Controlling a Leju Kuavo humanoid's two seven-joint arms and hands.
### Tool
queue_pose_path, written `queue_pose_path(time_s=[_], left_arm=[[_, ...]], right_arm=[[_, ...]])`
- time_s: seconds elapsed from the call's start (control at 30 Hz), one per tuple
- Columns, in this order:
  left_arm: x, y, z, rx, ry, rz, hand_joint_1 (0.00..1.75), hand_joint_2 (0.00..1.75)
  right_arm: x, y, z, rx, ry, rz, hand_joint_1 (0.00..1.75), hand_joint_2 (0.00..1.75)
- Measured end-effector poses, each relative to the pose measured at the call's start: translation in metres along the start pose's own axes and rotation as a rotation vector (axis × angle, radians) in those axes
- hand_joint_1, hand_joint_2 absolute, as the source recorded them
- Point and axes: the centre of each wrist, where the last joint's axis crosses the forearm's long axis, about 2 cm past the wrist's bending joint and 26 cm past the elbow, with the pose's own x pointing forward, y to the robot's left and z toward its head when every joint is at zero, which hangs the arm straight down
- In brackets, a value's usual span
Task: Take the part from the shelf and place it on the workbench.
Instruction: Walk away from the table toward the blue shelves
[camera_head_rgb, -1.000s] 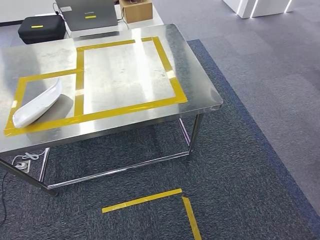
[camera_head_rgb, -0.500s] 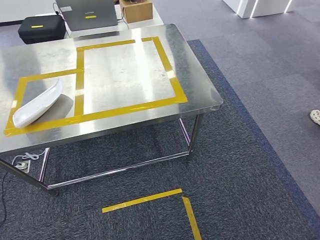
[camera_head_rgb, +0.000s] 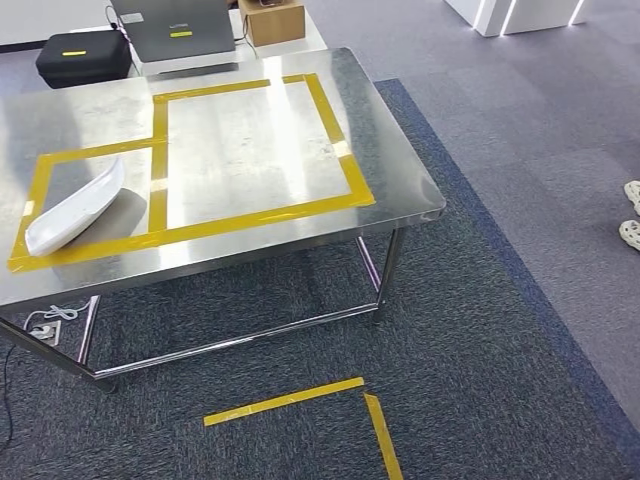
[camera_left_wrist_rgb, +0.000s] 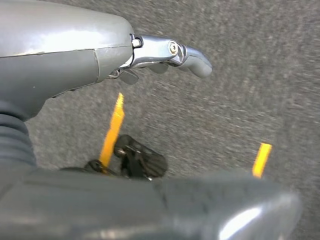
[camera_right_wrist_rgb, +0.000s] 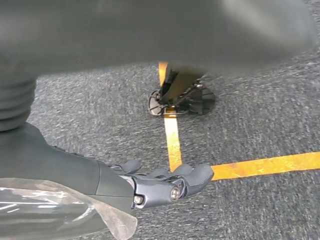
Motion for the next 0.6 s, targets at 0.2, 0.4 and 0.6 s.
queue_pose_path(time_s=[0.2, 0.4, 0.6], left_arm=[[0.0003, -0.0006, -0.0007, 0.000, -0.004, 0.007, 0.00, 0.00], [-0.0005, -0.0009, -0.0048, 0.001, -0.002, 0.024, 0.00, 0.00], [-0.0017, -0.0013, -0.0054, 0.012, 0.006, 0.038, 0.00, 0.00]], right_arm=[[0.0001, 0.0000, -0.0001, 0.000, -0.001, -0.007, 0.00, 0.00], [0.0000, 0.0001, 0.0000, 0.010, -0.009, -0.030, 0.00, 0.00], [0.0000, -0.0002, 0.0000, 0.005, -0.012, -0.033, 0.00, 0.00]])
